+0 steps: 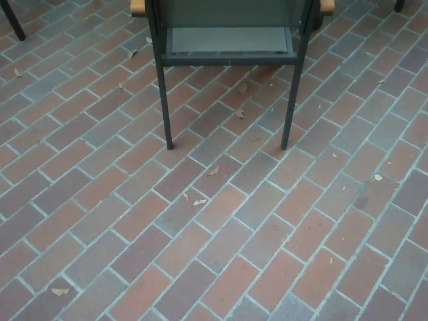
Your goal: A chair is kept outside and the robot walks towards it to grab it and pull it out towards itself
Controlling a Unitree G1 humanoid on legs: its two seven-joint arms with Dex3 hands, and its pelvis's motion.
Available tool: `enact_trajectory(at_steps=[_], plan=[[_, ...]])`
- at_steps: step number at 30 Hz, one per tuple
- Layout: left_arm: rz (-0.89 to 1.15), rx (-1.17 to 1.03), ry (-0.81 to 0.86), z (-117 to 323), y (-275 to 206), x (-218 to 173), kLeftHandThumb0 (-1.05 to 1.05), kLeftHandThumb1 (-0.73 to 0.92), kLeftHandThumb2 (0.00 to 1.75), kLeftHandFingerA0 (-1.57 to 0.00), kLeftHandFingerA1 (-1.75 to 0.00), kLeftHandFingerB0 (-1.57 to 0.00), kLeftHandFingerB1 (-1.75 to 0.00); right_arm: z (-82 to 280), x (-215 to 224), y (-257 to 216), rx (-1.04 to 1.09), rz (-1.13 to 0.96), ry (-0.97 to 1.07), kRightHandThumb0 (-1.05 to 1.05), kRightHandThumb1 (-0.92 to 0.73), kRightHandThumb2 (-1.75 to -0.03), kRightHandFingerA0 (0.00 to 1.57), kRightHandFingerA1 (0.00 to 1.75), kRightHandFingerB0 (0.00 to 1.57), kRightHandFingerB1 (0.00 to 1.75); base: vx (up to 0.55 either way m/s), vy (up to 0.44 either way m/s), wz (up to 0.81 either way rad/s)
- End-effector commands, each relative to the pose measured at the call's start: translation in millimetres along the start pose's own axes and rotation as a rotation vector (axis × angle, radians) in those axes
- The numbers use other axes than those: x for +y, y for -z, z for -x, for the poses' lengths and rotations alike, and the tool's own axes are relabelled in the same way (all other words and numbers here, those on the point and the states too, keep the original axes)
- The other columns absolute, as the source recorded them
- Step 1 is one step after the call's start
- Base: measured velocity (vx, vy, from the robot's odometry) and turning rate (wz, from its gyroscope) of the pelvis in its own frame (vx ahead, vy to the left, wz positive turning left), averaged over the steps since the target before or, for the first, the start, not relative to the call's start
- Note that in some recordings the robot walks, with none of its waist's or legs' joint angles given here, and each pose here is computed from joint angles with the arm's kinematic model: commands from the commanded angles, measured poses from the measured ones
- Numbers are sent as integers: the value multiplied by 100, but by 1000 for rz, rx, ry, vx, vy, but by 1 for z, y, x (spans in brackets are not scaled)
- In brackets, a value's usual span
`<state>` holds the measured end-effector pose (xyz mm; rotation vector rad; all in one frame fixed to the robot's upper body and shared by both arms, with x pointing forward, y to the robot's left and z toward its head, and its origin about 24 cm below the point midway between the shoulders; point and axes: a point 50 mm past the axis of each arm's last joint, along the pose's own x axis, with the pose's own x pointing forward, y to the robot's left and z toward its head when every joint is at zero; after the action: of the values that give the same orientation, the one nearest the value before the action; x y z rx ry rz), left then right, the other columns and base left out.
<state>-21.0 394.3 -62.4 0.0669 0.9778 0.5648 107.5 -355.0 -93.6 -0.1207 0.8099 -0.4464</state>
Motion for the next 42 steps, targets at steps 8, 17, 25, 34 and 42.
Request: enact_trajectory(at_steps=[8, 17, 25, 34, 42], plan=[[74, -135, 66, 5, -12, 11, -64, 39, 77, -12, -60, -7, -49, 2, -15, -14, -142, -66, 12, -52, -32, -75, 0, 39, 0, 33, 0, 0, 0], [119, -174, 73, 5, -18, 10, -68, 47, 55, -11, -70, -15, -47, 2, -15, -13, -145, -77, 13, -48, -47, -57, 6, 31, 7, 26, 12, 8, 0], [215, -261, 86, 0, -47, -2, -67, 49, 56, -15, -67, -23, -48, 2, -13, -15, -160, -57, 9, -47, -32, -76, 0, 41, 0, 38, 81, 221, -25], [207, -367, 169, -2, -81, -22, -65, 38, 80, -20, -65, -26, -55, -3, -8, -28, -202, -51, -1, -60, -34, -73, 3, 44, 3, 35, 177, 167, 7], [200, -376, 158, -3, -91, -27, -67, 50, 56, -18, -68, -27, -49, -3, -10, -34, -227, -64, -1, -55, -33, -74, 2, 41, 2, 35, 258, -187, 11]])
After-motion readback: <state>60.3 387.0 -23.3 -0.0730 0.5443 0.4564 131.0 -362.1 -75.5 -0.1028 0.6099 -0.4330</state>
